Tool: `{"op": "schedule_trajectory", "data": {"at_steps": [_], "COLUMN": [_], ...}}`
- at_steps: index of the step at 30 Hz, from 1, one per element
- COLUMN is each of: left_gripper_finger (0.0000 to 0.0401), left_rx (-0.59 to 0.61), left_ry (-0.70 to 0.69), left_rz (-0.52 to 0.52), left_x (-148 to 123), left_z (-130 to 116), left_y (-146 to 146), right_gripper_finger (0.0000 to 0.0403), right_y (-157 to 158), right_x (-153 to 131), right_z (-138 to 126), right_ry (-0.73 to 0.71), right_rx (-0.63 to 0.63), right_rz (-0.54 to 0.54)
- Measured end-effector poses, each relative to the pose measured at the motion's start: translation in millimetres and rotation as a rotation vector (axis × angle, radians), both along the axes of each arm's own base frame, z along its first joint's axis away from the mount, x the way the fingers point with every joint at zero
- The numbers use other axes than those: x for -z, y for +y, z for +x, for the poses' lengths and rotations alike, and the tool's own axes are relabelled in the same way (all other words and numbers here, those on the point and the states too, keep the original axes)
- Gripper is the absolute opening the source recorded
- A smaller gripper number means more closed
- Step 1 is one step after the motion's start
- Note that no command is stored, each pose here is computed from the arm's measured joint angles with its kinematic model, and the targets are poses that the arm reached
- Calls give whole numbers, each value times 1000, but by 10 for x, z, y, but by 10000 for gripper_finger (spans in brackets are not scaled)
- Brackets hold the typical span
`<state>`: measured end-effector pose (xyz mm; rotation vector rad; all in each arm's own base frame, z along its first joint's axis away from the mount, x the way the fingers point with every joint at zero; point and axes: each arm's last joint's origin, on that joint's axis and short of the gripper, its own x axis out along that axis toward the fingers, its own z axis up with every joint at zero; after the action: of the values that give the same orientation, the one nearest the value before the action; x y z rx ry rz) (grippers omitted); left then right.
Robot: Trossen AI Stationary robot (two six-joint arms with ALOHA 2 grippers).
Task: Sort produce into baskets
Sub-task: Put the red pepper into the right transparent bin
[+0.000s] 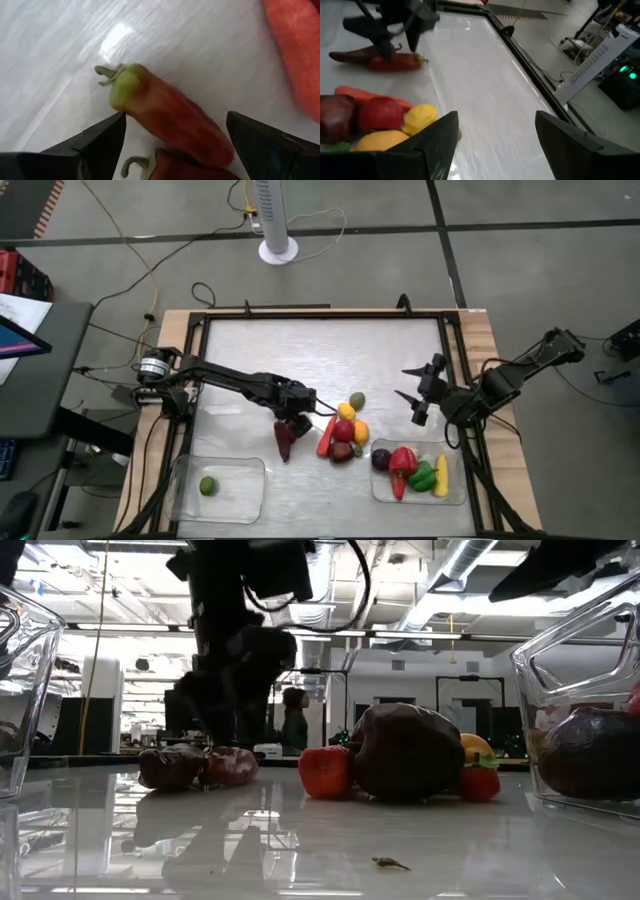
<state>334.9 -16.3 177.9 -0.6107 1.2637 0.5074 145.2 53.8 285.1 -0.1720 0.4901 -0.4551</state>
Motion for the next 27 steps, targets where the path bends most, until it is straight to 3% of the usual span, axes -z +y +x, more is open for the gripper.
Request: {"op": "schedule_trajectory", "data": {"at_steps": [4, 8, 22, 27], "left_gripper_finger": [321, 288, 90, 87], "left_rx": [47, 86, 212, 271], "left_ry": [23, -4, -36, -94], "left_rz": [13, 21, 79, 102], "left_x": [178, 176, 158, 8], "left_z": [72, 157, 188, 278], "left_y": [-4, -8, -1, -12], "right_gripper_finger": [291, 291, 291, 291], "right_y": [8, 7, 7, 30], "right_x": [-20, -13, -13, -17], "right_z": [13, 11, 11, 22], "right_ry": [-12, -5, -7, -11], "right_rx": [-12, -13, -12, -39], "right_rz": [-7, -8, -3, 19]}}
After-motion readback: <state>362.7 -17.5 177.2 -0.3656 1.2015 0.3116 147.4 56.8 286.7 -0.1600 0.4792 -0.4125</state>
